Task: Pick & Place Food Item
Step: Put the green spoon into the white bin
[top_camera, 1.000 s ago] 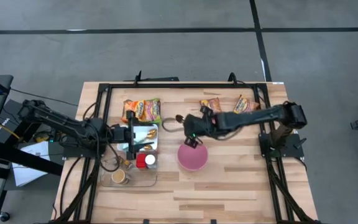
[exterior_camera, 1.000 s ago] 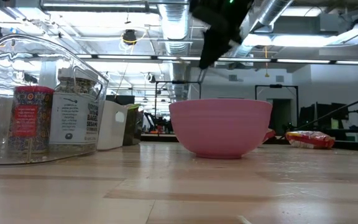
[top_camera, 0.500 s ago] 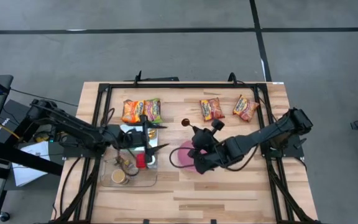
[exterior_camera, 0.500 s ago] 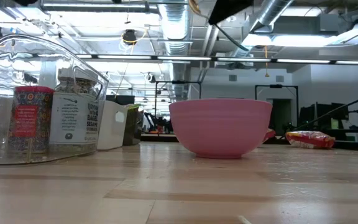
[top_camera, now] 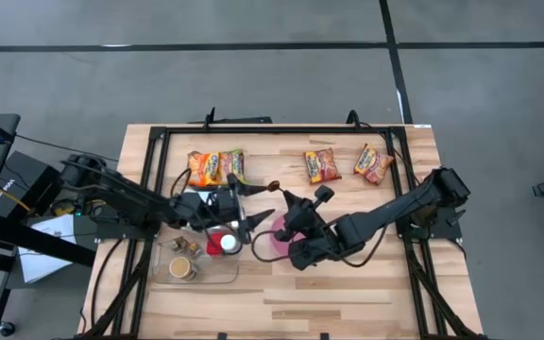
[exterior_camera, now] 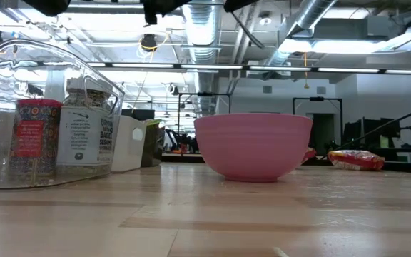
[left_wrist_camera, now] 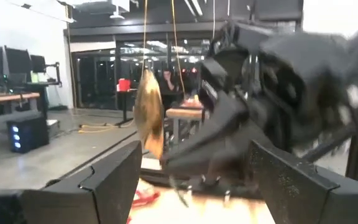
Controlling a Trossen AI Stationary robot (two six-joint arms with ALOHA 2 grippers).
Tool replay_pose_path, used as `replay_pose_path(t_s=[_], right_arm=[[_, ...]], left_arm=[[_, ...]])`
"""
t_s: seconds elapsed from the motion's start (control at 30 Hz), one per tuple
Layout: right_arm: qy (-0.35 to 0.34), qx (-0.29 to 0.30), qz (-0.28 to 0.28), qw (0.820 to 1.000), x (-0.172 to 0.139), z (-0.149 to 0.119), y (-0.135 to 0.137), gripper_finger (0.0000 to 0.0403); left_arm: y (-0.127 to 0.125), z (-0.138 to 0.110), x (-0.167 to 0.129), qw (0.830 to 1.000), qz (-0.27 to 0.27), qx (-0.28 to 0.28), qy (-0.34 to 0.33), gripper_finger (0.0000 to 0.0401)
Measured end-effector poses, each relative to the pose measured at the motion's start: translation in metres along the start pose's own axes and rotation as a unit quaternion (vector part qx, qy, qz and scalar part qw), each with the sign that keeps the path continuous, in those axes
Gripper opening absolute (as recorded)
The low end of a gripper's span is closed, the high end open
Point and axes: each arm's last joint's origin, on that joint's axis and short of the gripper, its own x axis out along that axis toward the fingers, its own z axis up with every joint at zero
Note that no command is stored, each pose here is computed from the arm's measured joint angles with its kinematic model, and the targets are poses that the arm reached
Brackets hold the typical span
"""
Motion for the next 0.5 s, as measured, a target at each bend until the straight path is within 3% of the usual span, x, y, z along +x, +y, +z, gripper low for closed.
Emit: replay_pose_path(t_s=[0.23, 0.5], right_arm=[[-0.009, -0.018, -0.020, 1.000, 0.004, -0.001, 0.007, 0.0000], [-0.013, -0.011, -0.020, 1.000, 0.003, 0.001, 0.008, 0.0000]], left_arm=[[0.009, -0.004, 0.005, 0.997, 0.052, -0.056, -0.003, 0.0285], [0.015, -0.004, 0.008, 0.996, 0.065, -0.066, -0.005, 0.0239]])
